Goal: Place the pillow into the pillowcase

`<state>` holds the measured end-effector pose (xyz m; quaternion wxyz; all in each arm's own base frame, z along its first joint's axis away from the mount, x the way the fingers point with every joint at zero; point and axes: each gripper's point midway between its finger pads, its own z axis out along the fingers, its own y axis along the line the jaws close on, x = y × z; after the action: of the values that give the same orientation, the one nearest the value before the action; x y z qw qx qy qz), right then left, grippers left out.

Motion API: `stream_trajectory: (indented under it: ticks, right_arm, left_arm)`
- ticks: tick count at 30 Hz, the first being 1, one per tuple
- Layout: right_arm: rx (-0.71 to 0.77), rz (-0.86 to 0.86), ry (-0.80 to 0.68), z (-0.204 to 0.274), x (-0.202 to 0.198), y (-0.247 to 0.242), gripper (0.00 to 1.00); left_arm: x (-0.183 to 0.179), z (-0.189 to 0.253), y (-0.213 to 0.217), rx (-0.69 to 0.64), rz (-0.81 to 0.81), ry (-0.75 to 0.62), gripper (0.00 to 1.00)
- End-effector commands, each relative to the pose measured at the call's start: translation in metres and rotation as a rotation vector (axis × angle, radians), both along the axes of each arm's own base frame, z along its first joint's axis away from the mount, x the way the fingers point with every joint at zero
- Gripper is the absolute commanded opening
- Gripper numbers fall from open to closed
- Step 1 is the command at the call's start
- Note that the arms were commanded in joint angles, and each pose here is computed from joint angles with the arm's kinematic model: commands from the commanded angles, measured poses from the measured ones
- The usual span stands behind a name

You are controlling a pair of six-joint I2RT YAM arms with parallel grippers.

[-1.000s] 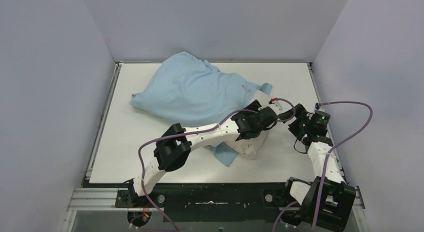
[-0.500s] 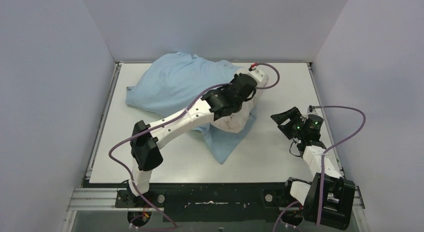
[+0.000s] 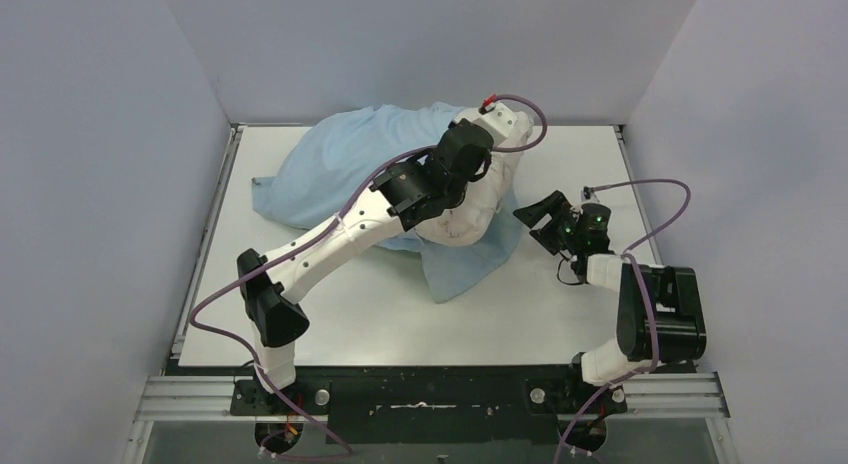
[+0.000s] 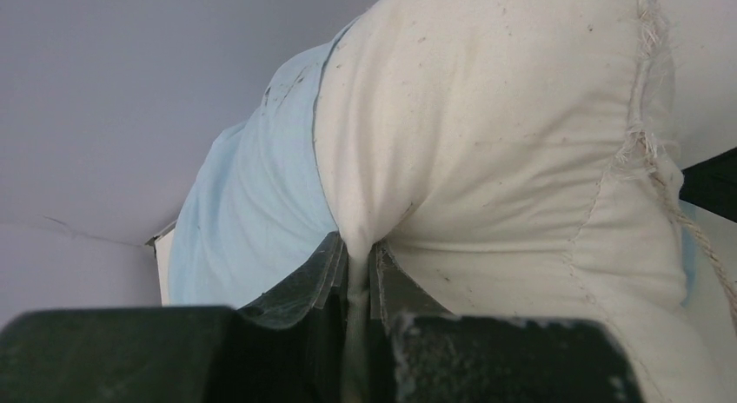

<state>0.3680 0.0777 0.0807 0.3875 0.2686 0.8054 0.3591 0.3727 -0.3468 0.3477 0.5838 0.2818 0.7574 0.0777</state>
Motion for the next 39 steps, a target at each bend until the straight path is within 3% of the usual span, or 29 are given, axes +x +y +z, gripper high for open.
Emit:
stream_trajectory:
  ticks: [1,8,10,11,13,15,20,24,32,36,37,39]
  right_arm:
    - [-0.067,0.089,-0.203,0.029,0.047,0.01,0.83]
    - [0.001,0.203,-0.161,-0.015,0.032,0.083,0.8]
    - [0.014,0.194,-0.132,-0.028,0.027,0.092,0.7]
    - [0.037,0.182,-0.14,-0.026,0.025,0.092,0.59]
    - [0.088,0.156,-0.165,-0.013,0.022,0.087,0.23]
    - [0.111,0.157,-0.191,0.015,0.018,0.08,0.0]
    - [-0.079,0.173,-0.273,0.113,-0.015,0.054,0.0]
    - [-0.079,0.12,-0.351,0.17,-0.04,0.032,0.0]
    - [0.066,0.193,-0.439,0.198,-0.044,0.068,0.0]
    - [0.047,0.232,-0.44,0.201,-0.039,0.081,0.0]
    - [0.04,0.233,-0.419,0.193,-0.036,0.083,0.0]
    - [0.045,0.227,-0.375,0.175,-0.033,0.084,0.0]
  left_arm:
    - [-0.01,0.098,0.025,-0.2,0.011,-0.157,0.0]
    - [-0.009,0.091,0.022,-0.203,0.015,-0.139,0.0]
    - [-0.008,0.091,0.022,-0.194,0.017,-0.138,0.0]
    - [-0.007,0.089,0.023,-0.183,0.02,-0.138,0.0]
    - [-0.004,0.087,0.027,-0.158,0.036,-0.14,0.0]
    - [0.003,0.076,0.034,-0.153,0.07,-0.128,0.0]
    - [0.021,0.022,0.061,-0.157,0.133,-0.021,0.0]
    - [0.033,-0.016,0.075,-0.12,0.181,0.044,0.0]
    - [0.034,-0.075,0.074,-0.08,0.177,0.168,0.0]
    - [0.024,-0.084,0.062,-0.156,0.097,0.256,0.0]
    - [0.016,-0.08,0.053,-0.179,0.049,0.278,0.06]
    - [-0.004,-0.066,0.038,-0.203,-0.036,0.308,0.29]
